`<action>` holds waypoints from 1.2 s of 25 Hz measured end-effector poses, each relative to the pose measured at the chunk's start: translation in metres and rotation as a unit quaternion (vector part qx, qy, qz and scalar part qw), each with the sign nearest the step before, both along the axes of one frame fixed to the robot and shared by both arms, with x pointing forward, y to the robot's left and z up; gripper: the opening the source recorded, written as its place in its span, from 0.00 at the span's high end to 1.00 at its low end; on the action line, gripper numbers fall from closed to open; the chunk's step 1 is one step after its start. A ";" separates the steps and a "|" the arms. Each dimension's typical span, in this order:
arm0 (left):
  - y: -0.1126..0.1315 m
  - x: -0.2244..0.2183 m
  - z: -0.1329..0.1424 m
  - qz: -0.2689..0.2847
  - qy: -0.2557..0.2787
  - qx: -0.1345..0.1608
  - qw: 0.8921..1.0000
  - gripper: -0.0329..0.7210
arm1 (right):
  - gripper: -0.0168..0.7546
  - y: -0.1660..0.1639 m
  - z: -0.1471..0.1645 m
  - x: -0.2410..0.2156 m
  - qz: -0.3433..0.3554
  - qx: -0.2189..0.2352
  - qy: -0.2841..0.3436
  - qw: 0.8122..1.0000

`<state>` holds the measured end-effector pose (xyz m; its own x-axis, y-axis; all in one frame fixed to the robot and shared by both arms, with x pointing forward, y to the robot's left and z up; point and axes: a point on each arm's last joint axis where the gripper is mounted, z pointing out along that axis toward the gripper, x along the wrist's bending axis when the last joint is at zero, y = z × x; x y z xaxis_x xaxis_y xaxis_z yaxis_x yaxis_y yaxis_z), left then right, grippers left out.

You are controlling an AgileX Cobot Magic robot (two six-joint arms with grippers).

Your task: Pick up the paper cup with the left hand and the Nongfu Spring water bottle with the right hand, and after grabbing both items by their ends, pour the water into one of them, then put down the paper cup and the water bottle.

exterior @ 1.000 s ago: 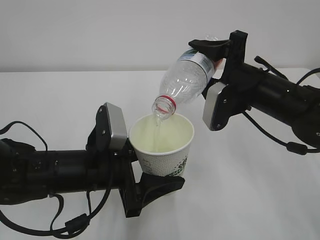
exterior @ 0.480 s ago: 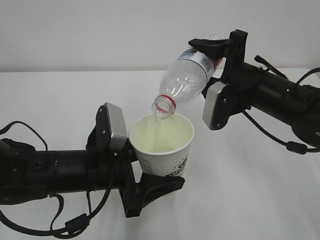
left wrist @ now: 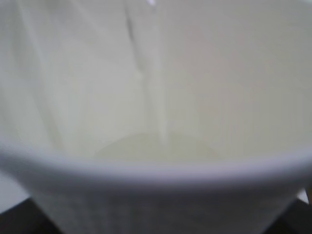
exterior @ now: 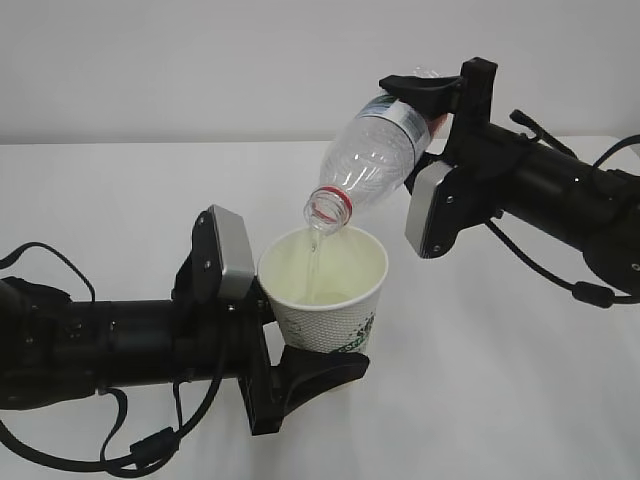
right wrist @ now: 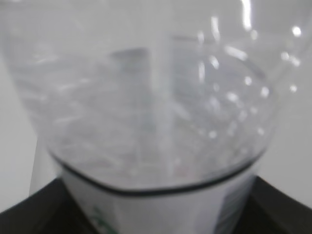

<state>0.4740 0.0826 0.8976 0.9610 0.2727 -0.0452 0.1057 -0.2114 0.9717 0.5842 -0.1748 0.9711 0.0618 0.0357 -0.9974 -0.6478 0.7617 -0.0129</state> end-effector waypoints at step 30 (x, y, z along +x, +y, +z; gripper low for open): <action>0.000 0.000 0.000 -0.003 -0.012 0.004 1.000 0.22 | 0.29 0.000 0.000 0.000 -0.003 0.001 -0.002 1.000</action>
